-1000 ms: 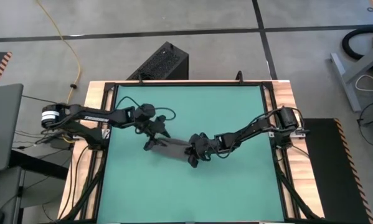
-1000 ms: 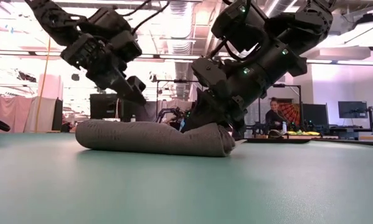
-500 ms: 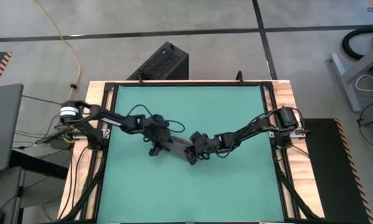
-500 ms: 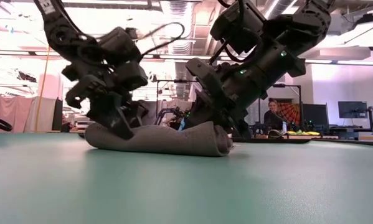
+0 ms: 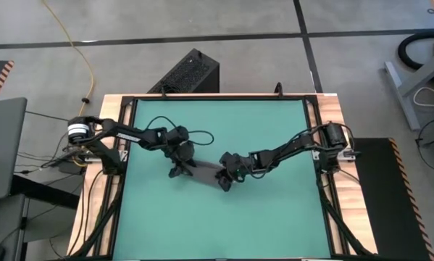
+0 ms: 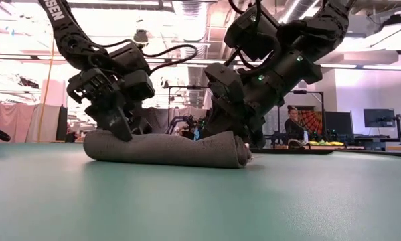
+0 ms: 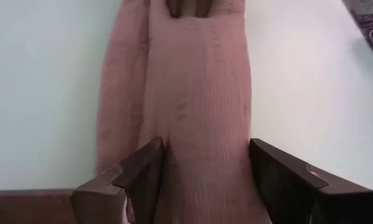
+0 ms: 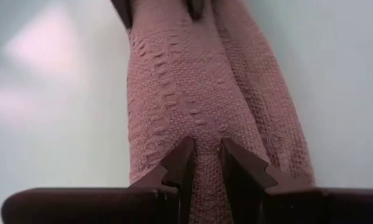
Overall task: Roll towel into tight, uniform cylinder
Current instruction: Roll the gray towel
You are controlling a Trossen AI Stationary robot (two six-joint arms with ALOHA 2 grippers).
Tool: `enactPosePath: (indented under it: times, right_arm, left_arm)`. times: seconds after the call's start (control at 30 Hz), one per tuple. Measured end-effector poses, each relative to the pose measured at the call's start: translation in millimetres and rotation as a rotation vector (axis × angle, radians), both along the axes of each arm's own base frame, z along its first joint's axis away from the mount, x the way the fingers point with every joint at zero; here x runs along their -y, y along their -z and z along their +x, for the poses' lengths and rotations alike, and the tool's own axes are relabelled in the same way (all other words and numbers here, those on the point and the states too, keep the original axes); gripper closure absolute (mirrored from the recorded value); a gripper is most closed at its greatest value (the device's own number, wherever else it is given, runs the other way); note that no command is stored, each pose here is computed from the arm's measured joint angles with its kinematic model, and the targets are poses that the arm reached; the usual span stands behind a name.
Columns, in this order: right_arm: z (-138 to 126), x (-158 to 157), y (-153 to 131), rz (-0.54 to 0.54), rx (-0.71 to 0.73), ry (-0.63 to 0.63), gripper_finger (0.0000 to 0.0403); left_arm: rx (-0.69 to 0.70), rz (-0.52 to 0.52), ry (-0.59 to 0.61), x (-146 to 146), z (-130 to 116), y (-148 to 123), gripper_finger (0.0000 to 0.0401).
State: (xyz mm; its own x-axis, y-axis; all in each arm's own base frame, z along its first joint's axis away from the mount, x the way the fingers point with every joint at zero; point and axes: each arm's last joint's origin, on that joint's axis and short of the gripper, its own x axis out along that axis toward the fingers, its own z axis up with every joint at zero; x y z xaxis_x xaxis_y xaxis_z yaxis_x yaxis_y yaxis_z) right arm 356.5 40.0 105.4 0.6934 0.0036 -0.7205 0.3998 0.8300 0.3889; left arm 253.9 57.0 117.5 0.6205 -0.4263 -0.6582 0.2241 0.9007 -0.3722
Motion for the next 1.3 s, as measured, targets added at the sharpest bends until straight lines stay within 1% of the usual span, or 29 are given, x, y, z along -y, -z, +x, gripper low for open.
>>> enactPosePath:
  times: [0.17, 0.3, 0.43, 0.53, 0.6, 0.7, 0.8, 0.9, 1.07, 1.2, 1.3]
  right_arm:
    - [1, 9, 1, 0.048, -0.008, -0.012, 0.0296]
    - [1, 11, 1, 0.071, -0.01, -0.005, 0.0296]
    - [1, 13, 1, 0.091, -0.01, 0.01, 0.0296]
    - [1, 15, 1, 0.105, -0.009, 0.025, 0.0296]
    - [1, 15, 0, 0.108, -0.007, 0.023, 0.0296]
    - [1, 15, 0, 0.11, -0.005, 0.021, 0.0296]
    - [1, 14, 0, 0.114, -0.003, 0.017, 0.0296]
    - [1, 14, 0, 0.115, -0.003, 0.015, 0.0296]
    - [2, 14, 0, 0.112, 0.004, 0.011, 0.0296]
    - [2, 14, 0, 0.11, 0.005, 0.009, 0.0296]
    - [2, 14, 0, 0.11, 0.006, 0.009, 0.0296]
  left_arm:
    - [0.031, 0.069, -0.047, -11, -3, -27, 0.0182]
    - [0.123, 0.168, -0.057, -12, -5, -53, 0.0182]
    - [0.199, 0.205, -0.001, -2, -5, -65, 0.0182]
    - [0.212, 0.241, 0.085, 14, 0, -62, 0.0182]
    - [0.194, 0.298, 0.1, 24, 5, -56, 0.0182]
    - [0.185, 0.383, 0.067, 33, 14, -49, 0.0182]
    - [0.195, 0.431, 0.03, 37, 19, -46, 0.0182]
    - [0.211, 0.433, 0.004, 34, 22, -46, 0.0182]
    - [0.189, 0.378, -0.032, 19, 20, -44, 0.0182]
    - [0.164, 0.287, -0.002, 12, 20, -34, 0.0182]
    - [0.161, 0.267, 0.01, 11, 26, -22, 0.0182]
